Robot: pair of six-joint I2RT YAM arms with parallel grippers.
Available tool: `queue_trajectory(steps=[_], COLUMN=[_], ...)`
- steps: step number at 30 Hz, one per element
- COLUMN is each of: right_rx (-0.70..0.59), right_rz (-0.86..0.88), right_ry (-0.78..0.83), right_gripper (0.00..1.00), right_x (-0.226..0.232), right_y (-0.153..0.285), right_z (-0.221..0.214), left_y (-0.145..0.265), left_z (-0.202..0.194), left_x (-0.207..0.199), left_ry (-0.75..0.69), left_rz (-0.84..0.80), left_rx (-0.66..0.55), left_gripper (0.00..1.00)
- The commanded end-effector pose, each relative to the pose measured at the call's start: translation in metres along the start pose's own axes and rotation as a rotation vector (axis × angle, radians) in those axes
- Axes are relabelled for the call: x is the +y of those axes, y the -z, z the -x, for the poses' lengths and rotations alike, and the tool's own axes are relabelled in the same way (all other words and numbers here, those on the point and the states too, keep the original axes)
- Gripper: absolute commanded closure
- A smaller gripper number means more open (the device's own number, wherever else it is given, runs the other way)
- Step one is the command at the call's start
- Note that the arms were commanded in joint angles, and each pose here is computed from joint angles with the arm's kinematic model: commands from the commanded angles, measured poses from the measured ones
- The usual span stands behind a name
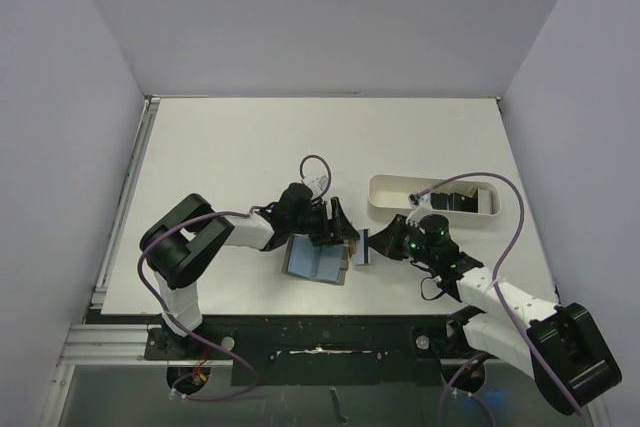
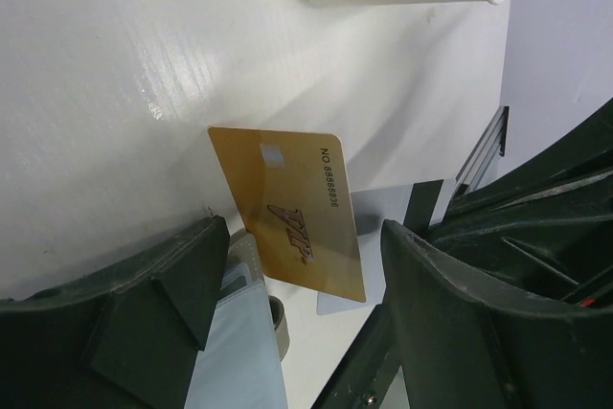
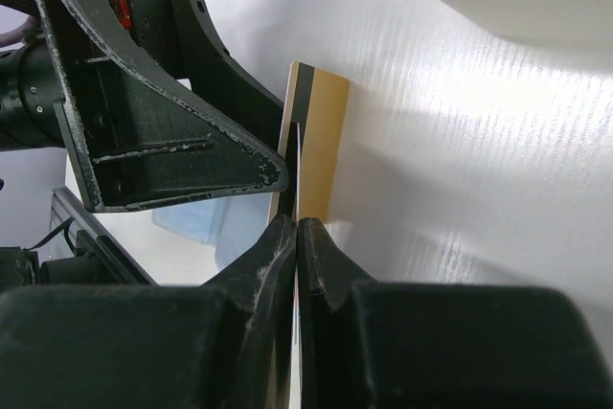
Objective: Put the credit cards into the card holder
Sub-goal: Adjust the credit card at the center of the board.
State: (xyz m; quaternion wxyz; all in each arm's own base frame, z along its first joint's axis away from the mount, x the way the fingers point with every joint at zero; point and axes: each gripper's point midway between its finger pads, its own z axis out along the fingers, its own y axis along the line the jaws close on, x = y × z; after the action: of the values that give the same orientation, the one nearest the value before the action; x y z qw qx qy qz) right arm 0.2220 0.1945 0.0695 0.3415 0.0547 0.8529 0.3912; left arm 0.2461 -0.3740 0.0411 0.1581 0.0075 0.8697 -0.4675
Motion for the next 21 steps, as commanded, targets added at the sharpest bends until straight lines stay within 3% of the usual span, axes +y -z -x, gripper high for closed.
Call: queue_trajectory(steps=[1,14,21], right_rx=[-0.044,0.006,-0.011], right_rz=[0.076,0.012,0.077], right_ry=[0.012,-0.006,0.037], right_gripper=[1.0,1.0,1.0], right_x=[0.019,0.0,0.018], right_y=[-0.002,-0.01,-0.01], right_z=[0.014,0.001,0.011], left_y=[0.007,0.008,0.011], left_z=[-0.004,-0.003,0.001], left_x=[0.023,0.025,0.013], left_ry=[0.01,0.015,0.018], left_rz=[0.091,0.085,0.044], left_rx=[0.004,0.007,-0.003], left_gripper=[0.33,0.45,0.38])
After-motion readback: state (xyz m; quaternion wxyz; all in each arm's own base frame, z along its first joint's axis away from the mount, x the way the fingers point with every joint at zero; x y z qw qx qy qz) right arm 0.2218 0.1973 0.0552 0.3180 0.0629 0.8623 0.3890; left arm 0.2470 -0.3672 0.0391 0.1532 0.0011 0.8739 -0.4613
